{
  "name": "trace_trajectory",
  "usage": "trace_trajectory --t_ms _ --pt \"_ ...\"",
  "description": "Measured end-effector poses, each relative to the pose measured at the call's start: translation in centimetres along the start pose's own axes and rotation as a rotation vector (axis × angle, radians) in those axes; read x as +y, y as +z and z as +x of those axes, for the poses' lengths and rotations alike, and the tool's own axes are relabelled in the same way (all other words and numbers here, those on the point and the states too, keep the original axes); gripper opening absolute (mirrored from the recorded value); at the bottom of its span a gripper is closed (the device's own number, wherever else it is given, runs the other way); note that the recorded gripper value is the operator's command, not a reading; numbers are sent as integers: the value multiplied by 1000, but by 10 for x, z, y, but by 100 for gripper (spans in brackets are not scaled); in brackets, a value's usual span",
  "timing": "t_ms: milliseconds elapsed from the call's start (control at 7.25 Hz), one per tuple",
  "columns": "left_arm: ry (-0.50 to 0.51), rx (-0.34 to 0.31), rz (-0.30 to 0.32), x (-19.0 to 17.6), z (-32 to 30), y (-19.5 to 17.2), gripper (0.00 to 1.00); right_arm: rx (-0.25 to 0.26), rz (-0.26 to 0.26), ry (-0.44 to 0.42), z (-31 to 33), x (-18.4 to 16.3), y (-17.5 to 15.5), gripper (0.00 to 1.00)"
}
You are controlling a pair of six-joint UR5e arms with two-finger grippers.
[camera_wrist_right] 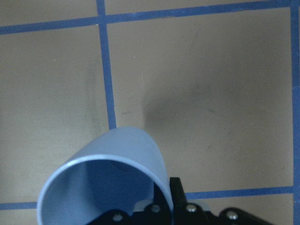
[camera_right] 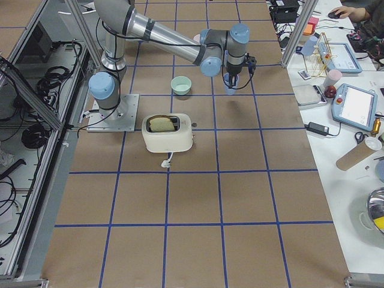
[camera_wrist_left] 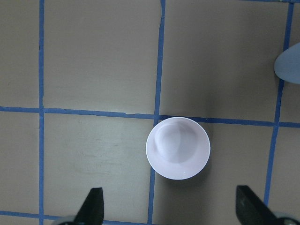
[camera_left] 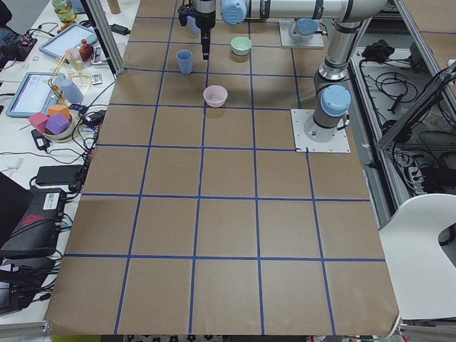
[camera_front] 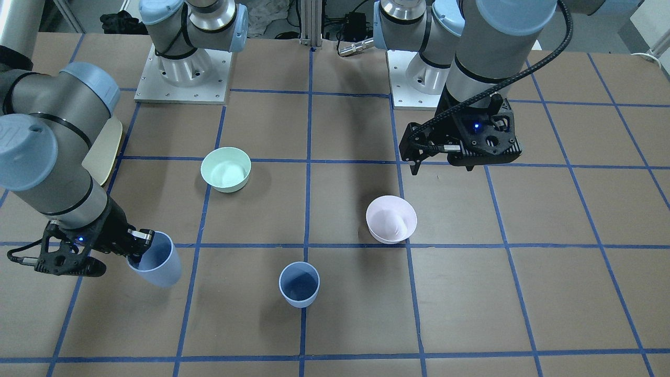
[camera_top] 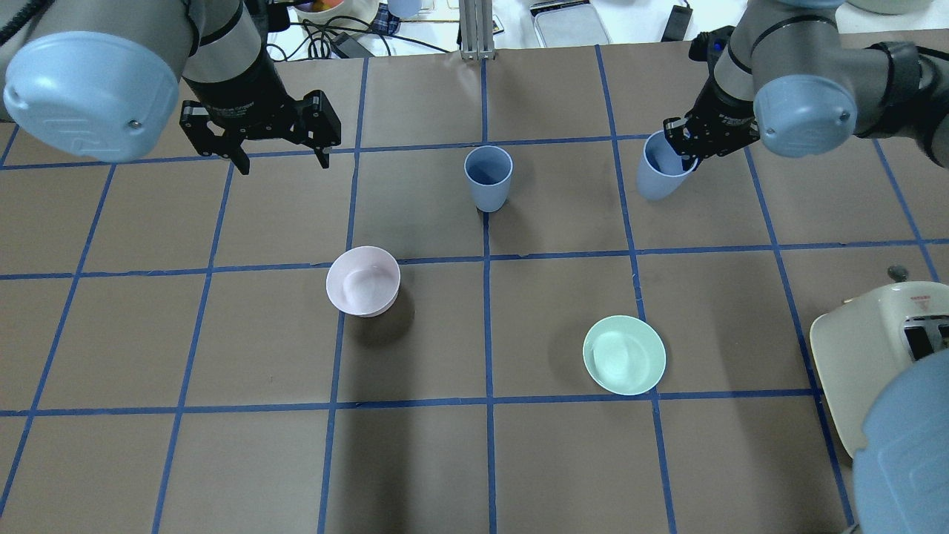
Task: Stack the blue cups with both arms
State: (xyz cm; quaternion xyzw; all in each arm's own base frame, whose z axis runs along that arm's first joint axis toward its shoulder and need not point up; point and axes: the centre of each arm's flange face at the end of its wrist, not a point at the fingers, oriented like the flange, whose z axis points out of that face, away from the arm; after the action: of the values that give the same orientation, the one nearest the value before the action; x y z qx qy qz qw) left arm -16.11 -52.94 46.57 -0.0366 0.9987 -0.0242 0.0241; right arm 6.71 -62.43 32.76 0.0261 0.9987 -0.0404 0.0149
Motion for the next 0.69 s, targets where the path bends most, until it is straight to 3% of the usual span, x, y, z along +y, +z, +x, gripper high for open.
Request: trace_trajectory --t_ms 138,414,690 --pt "-1 -1 2 0 0 -1 100 -5 22 -11 -22 -9 -23 0" --pt "-1 -2 4 0 0 -1 100 -20 11 51 -89 -20 -61 0" --pt "-1 0 3 0 0 -1 100 -32 -17 174 -185 -14 -57 0"
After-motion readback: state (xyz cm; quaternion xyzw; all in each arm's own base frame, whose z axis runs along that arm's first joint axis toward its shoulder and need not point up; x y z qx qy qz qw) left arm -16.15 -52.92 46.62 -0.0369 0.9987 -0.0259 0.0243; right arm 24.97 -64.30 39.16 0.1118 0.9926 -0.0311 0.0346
